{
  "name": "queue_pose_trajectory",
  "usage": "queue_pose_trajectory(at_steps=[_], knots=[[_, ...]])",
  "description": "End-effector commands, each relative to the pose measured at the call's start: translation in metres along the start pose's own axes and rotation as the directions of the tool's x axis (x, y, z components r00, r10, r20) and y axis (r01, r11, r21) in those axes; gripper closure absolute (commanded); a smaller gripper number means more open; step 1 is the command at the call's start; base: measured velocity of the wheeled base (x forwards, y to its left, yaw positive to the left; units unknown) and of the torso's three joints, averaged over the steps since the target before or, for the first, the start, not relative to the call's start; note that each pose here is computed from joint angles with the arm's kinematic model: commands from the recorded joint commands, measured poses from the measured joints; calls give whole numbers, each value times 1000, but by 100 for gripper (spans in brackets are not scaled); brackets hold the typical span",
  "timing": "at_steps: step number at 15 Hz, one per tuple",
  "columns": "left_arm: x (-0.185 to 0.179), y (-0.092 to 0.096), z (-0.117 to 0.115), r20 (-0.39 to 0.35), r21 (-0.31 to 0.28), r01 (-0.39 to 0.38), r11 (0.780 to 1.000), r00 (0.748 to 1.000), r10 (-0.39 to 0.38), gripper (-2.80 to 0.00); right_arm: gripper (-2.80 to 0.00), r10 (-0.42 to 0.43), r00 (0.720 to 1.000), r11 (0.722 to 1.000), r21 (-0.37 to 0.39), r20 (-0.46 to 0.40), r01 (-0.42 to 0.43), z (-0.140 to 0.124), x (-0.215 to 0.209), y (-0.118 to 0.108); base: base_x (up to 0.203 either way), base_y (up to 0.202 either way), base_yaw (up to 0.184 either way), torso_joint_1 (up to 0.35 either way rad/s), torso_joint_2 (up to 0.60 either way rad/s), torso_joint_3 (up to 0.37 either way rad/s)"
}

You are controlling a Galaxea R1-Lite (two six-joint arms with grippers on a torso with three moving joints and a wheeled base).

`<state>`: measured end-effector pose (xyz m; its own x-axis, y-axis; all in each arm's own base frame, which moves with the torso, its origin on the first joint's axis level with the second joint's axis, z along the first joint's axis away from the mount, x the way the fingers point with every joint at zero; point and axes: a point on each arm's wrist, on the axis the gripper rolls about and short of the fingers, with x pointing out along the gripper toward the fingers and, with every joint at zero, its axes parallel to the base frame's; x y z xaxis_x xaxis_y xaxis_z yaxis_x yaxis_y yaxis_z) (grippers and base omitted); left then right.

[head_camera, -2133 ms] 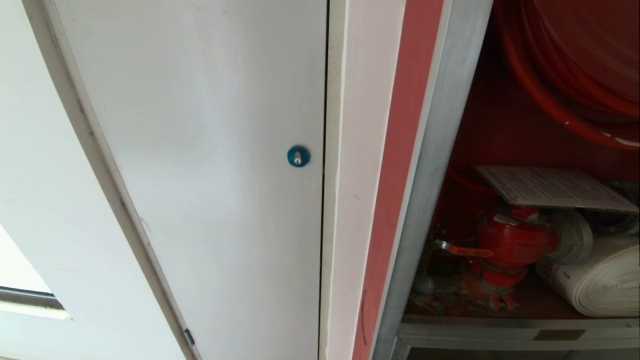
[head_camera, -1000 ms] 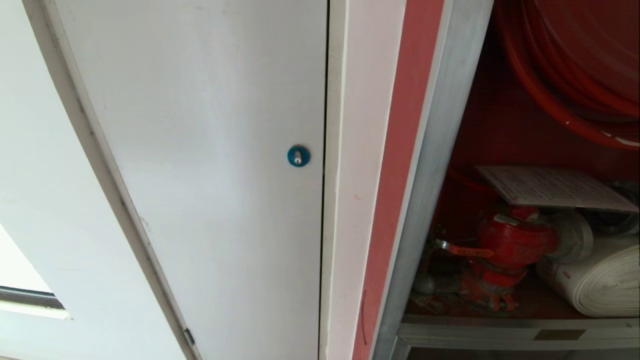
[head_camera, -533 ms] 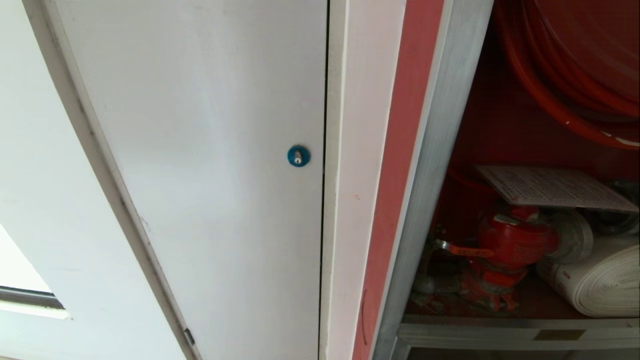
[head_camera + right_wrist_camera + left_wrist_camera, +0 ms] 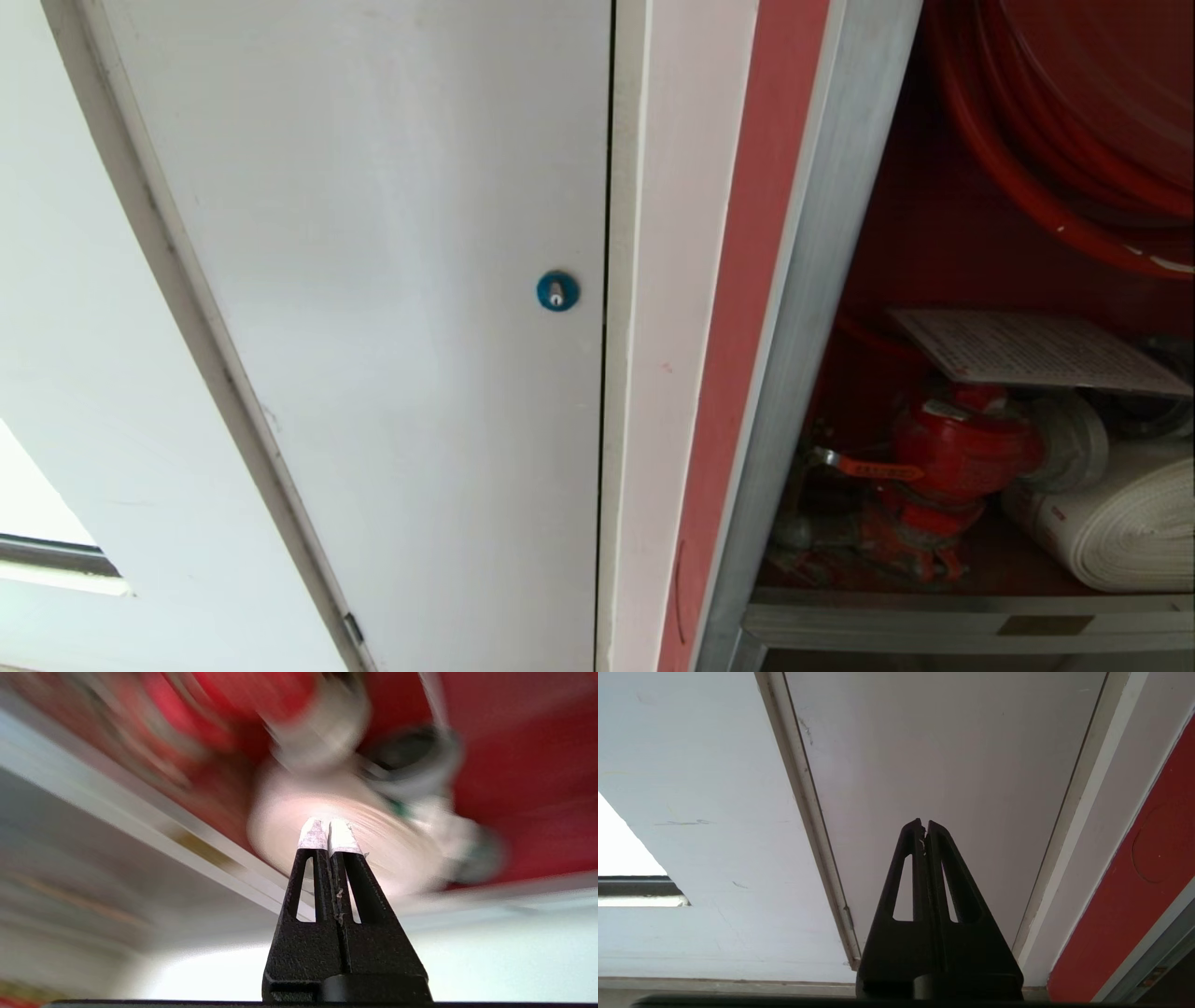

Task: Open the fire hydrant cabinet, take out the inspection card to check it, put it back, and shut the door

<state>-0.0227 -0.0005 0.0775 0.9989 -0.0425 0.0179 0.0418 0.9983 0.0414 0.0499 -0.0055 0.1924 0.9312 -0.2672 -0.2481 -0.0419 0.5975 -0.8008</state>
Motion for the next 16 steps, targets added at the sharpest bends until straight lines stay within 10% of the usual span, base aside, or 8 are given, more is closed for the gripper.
queue_pose_trajectory(at_steps=[1,11,12,16], knots=[[1,0,-3,-13,0,0,1000,1000,0,0,0,5,998,987,-159,-63,-15,9,9,-9,0,0,0,0,0,0],[1,0,-3,-12,0,-1,1000,1000,1,0,0,-41,985,934,-356,-165,-21,38,31,-44,0,0,0,0,0,0],[1,0,-3,-12,0,1,1000,1000,-1,0,-280,-68,978,915,-403,-199,-19,36,32,-49,0,0,0,0,0,0],[1,0,-3,-12,0,1,1000,1000,-1,0,-280,-54,981,902,-430,-186,-32,42,55,-56,0,0,0,0,0,0]])
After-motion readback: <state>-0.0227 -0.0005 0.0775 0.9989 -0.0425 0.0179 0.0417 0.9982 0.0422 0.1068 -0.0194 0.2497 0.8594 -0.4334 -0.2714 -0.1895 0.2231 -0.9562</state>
